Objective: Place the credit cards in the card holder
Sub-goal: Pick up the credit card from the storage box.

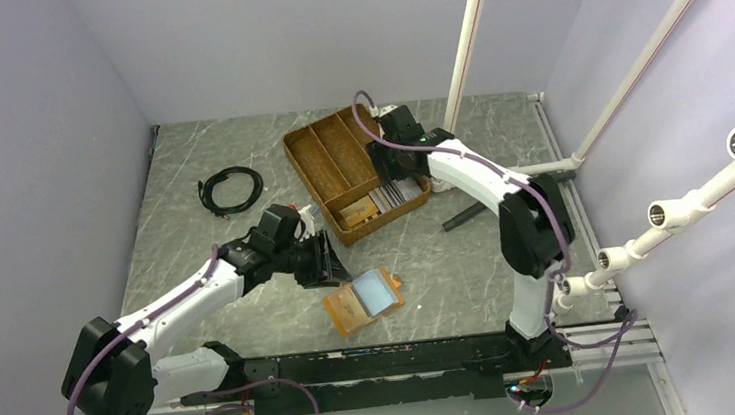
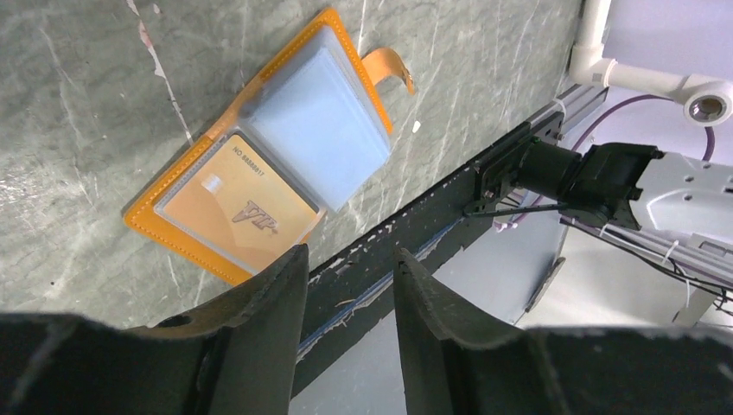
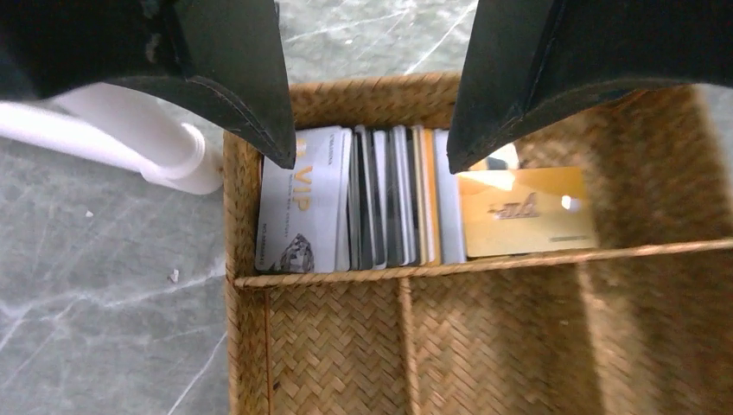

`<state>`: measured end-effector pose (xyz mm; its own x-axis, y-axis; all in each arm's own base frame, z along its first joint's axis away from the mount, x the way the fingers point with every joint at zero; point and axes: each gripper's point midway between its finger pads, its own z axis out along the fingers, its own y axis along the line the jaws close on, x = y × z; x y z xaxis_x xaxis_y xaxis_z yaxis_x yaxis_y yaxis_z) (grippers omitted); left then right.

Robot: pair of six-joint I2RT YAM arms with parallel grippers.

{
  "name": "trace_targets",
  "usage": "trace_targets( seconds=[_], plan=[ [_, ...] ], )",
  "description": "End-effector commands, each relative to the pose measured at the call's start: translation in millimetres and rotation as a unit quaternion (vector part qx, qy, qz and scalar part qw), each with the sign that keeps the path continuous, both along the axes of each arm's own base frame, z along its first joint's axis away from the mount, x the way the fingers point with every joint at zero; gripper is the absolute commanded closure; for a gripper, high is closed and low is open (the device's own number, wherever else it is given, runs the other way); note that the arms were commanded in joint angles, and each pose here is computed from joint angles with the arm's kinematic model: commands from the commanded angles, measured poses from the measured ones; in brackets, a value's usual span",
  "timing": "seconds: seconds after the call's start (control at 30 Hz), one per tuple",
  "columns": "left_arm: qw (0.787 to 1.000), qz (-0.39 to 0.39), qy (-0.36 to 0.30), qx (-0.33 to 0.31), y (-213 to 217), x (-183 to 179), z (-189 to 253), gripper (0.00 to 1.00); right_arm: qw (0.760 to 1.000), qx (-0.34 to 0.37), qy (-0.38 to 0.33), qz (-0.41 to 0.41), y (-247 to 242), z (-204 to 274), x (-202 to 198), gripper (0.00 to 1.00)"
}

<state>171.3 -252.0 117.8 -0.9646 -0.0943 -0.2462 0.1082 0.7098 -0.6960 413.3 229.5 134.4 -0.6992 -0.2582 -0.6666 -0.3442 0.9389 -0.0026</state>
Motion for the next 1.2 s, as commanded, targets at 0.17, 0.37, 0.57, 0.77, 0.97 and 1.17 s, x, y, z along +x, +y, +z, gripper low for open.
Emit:
trace_targets(
  seconds=[0.17,0.37,0.57,0.77,0.97,1.17],
  plan=[
    [0.999,-0.046,-0.01,-0.02,-11.5,-0.6,10.3,0.53,0.995,-0.092,0.023,-0.013,-30.2,-36.3,29.5,0.62],
    [0.998,-0.053,-0.006,-0.022,-14.8,1.1,7.7,0.54,0.994,-0.102,0.038,-0.022,-33.9,-55.0,33.8,0.65],
    [0.998,-0.052,-0.004,-0.018,-12.6,-0.2,4.5,0.54,0.992,-0.111,0.046,-0.026,-37.4,-66.5,35.2,0.65],
    [0.999,-0.049,-0.002,-0.019,-12.3,0.3,4.0,0.54,0.988,-0.141,0.045,-0.044,-49.7,-69.6,37.4,0.65],
    [0.999,-0.048,-0.003,-0.021,-13.1,2.1,4.6,0.53,0.987,-0.146,0.019,-0.061,-56.5,-47.9,38.8,0.66],
    [0.999,-0.047,0.001,-0.024,-13.8,1.8,2.6,0.53,0.987,-0.146,0.018,-0.058,-53.5,-49.0,36.9,0.67]
  ],
)
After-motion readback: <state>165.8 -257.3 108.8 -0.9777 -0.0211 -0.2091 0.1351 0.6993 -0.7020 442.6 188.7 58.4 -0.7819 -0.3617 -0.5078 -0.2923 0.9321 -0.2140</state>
